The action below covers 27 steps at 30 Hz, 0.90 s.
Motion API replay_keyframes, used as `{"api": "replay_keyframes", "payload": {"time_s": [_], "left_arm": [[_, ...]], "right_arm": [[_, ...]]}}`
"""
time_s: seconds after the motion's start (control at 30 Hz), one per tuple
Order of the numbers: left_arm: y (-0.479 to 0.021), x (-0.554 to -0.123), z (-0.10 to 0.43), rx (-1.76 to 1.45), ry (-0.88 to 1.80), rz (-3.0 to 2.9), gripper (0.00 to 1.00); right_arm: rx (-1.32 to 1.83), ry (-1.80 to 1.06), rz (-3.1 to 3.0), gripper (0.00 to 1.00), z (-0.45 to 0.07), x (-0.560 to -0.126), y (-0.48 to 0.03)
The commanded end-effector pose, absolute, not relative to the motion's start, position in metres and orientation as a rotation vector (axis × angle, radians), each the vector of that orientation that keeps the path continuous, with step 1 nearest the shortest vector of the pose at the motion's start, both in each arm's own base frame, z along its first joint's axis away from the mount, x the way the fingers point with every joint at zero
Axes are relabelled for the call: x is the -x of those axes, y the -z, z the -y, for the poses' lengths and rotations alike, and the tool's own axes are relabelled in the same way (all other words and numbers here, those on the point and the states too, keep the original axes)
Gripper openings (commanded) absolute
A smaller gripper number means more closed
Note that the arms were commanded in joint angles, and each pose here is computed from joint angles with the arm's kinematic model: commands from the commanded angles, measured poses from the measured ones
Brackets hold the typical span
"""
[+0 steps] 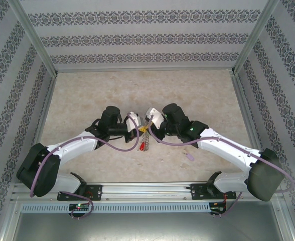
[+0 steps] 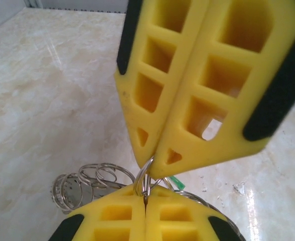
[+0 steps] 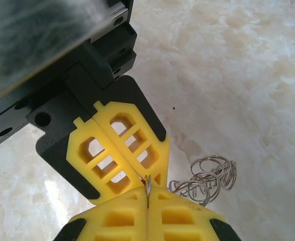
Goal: Put the keys on the keyring
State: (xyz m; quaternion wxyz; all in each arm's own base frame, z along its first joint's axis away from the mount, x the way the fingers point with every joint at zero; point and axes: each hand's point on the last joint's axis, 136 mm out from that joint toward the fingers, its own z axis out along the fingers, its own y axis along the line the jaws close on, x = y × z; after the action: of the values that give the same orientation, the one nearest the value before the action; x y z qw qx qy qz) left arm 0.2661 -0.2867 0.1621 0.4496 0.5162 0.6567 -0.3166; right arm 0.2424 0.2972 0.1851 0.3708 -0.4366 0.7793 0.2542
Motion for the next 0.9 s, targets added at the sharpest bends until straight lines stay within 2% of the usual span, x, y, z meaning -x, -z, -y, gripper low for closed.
{"api": "replay_keyframes", "payload": {"time_s": [0.0,0.2,0.57,0.73,0.83,0.87], "left_arm": [[-0.182,-0.267,0.295,-1.288,0.783,-1.551,0.0],[-0.186,-0.266,0.295,-1.293,0.786,-1.541,0.0],[-0.188,-0.267,0.295,-1.295,0.78,-1.537,0.0],[-0.188,-0.267,0.295,-1.294,0.778,-1.54,0.0],[-0.186,-0.268,0.295,-1.293,0.775,-1.548,0.0],[-0.185,-0.268,0.294,-1.289,0.769,-1.553,0.0]], "right_arm": [[1.128,-0.683,-1.979,0.0,-0.304,-0.241,-0.193],[1.116,-0.67,-2.011,0.06,-0.303,-0.244,-0.185],[1.127,-0.677,-2.025,0.12,-0.306,-0.247,-0.182],[1.135,-0.679,-2.028,0.1,-0.306,-0.247,-0.18],[1.127,-0.659,-2.033,0.0,-0.304,-0.248,-0.179],[1.115,-0.647,-2.036,0.0,-0.302,-0.25,-0.179]]}}
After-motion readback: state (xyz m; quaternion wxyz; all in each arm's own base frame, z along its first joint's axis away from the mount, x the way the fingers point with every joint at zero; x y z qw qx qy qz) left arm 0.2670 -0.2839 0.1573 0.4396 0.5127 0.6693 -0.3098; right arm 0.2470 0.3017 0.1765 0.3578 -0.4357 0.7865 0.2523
